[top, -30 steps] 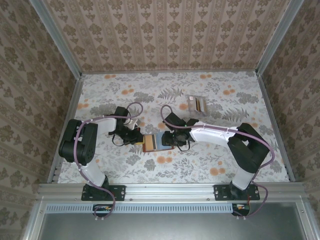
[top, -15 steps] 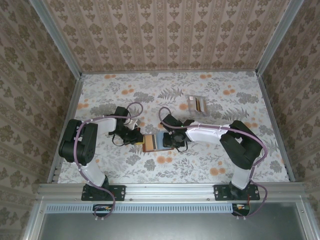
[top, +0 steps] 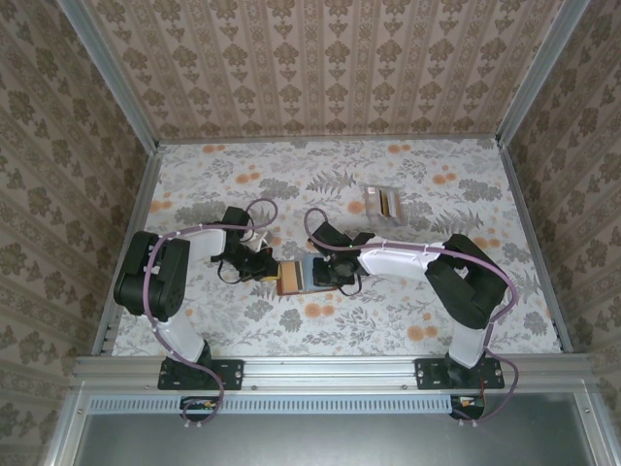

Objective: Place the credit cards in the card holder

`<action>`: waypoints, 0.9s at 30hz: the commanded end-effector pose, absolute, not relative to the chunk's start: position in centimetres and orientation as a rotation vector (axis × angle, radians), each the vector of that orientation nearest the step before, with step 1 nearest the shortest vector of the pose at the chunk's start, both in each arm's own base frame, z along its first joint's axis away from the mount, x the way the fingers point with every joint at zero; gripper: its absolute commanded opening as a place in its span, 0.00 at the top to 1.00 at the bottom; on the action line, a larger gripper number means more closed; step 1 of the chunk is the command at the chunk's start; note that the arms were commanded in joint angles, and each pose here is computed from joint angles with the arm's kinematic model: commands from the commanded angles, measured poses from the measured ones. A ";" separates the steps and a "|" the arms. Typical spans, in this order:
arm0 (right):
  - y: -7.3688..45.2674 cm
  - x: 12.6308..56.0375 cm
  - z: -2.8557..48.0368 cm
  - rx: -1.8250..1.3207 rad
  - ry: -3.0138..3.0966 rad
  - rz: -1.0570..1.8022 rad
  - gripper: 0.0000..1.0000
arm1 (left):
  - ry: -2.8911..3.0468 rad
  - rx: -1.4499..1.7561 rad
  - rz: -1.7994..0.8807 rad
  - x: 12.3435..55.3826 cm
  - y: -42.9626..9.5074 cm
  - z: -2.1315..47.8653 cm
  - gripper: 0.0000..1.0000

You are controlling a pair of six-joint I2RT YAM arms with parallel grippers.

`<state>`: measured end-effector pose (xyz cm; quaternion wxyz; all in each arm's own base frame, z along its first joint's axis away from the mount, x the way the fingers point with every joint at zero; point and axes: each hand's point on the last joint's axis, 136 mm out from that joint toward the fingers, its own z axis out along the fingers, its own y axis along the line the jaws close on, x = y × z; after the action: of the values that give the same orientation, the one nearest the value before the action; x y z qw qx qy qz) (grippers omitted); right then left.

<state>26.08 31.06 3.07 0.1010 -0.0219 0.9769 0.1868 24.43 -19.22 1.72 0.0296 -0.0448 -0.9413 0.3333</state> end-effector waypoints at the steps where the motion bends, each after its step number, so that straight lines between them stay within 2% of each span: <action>1: 33.1 26.5 4.4 -0.143 2.836 0.653 0.87 | -2.855 -0.124 0.874 22.2 -18.2 -0.1 1.00; 8: 33.5 26.6 4.5 -0.156 2.827 0.674 0.91 | -2.850 -0.121 0.873 22.1 -18.2 -0.2 1.00; 14: 33.6 27.0 6.5 -0.162 2.735 0.709 0.71 | -2.844 -0.124 0.902 22.2 -18.5 0.0 1.00; 27: 32.9 27.0 5.9 -0.118 2.741 0.677 0.66 | -2.851 -0.130 0.917 22.3 -18.6 0.3 1.00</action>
<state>26.86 33.31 5.54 0.1441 -0.0516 0.9583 0.2414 24.41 -19.27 1.75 0.0305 -0.0458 -0.9418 0.3317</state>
